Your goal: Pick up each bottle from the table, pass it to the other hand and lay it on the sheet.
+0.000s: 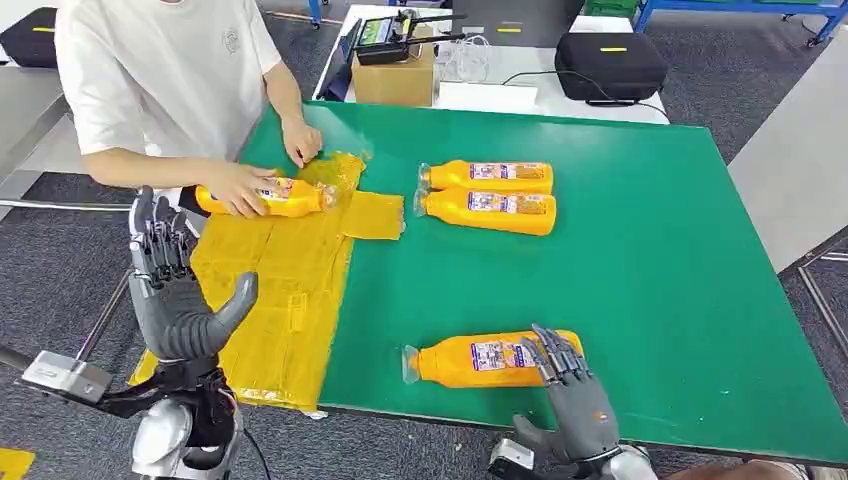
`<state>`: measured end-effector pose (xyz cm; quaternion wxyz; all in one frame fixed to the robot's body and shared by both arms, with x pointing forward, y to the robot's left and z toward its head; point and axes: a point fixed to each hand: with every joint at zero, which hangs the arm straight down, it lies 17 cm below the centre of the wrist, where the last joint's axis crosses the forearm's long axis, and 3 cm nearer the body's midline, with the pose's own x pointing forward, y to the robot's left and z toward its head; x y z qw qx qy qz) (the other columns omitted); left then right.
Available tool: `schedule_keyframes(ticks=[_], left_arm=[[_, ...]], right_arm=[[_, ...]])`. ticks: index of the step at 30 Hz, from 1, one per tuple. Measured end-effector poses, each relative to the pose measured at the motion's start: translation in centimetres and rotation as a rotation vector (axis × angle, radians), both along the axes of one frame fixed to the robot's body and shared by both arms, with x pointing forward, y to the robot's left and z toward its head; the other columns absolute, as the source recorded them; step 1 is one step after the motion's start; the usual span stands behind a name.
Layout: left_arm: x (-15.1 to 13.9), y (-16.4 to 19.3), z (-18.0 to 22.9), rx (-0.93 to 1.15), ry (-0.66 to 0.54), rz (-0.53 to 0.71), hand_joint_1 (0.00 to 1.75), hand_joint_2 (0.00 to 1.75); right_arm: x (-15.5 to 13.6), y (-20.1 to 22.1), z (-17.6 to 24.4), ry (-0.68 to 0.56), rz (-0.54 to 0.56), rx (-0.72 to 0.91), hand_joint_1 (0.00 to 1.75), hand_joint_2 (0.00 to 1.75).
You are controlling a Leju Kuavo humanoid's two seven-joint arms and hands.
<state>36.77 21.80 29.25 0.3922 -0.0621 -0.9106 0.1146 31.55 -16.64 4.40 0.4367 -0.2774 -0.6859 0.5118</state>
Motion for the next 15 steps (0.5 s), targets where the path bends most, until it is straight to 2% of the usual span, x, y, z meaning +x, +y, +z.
schedule_keyframes(ticks=[9, 12, 15], left_arm=[[-0.9, -1.1, 0.4, -0.01, -0.02, -0.047, 0.0, 1.75], [-2.0, -3.3, 0.8, 0.038, -0.055, -0.092, 0.0, 1.75], [-2.9, -6.5, 0.9, 0.014, -0.052, -0.218, 0.0, 1.75]], right_arm=[[0.3, -3.8, -0.1, 0.015, -0.046, -0.088, 0.0, 1.75], [1.3, -4.3, 0.0, 0.017, -0.039, -0.09, 0.0, 1.75], [3.0, -4.3, -0.7, 0.038, -0.025, -0.09, 0.0, 1.75]])
